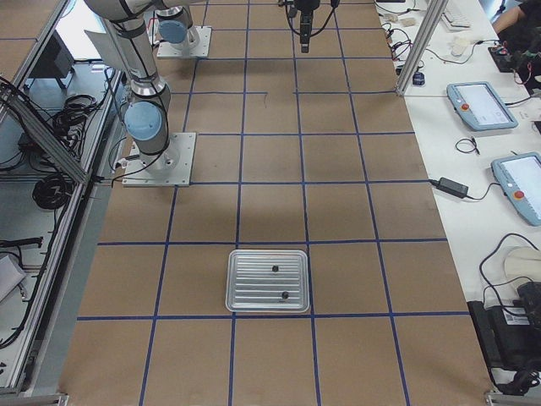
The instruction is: Place bearing gear from tray to pile
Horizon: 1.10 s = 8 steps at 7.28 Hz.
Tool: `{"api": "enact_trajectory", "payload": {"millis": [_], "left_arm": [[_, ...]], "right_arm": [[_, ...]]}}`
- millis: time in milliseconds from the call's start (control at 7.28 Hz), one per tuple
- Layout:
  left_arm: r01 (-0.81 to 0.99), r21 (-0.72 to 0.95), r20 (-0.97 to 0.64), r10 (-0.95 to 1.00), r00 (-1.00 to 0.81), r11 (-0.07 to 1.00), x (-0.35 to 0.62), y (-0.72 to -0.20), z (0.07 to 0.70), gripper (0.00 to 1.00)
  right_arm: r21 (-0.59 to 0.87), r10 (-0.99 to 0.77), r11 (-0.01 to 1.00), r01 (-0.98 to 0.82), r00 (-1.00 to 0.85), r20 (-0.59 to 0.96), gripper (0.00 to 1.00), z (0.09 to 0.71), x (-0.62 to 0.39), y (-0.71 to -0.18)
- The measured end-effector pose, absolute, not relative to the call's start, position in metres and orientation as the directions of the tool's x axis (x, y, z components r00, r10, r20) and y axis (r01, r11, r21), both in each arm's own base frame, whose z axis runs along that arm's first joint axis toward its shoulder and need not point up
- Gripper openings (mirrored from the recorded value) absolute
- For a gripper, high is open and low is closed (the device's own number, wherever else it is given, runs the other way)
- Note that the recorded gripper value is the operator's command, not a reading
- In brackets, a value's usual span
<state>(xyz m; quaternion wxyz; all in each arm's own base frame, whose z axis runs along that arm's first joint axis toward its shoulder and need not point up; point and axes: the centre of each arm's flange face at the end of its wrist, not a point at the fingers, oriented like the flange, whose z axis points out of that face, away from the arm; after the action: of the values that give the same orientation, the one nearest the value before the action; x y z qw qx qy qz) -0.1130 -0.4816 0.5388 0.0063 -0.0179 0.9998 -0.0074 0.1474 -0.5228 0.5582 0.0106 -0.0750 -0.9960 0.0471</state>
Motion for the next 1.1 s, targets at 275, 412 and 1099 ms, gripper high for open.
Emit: {"api": "enact_trajectory", "payload": {"millis": [275, 412, 1099], "left_arm": [[-0.037, -0.011, -0.012, -0.037, -0.999, 0.999, -0.113, -0.481, 0.538, 1.0], [-0.037, -0.011, -0.012, -0.037, -0.999, 0.999, -0.113, -0.481, 0.537, 1.0], [-0.038, -0.01, -0.013, -0.038, -0.999, 0.999, -0.113, -0.481, 0.537, 1.0]], "right_arm": [[-0.07, 0.143, 0.987, 0.142, -0.99, 0.019, 1.0, 0.552, 0.147, -0.521], [-0.059, 0.14, 0.989, 0.138, -0.99, 0.021, 1.0, 0.548, 0.147, -0.52], [-0.055, -0.042, 0.997, -0.046, -0.997, 0.058, 1.0, 0.549, 0.018, -0.542]]}}
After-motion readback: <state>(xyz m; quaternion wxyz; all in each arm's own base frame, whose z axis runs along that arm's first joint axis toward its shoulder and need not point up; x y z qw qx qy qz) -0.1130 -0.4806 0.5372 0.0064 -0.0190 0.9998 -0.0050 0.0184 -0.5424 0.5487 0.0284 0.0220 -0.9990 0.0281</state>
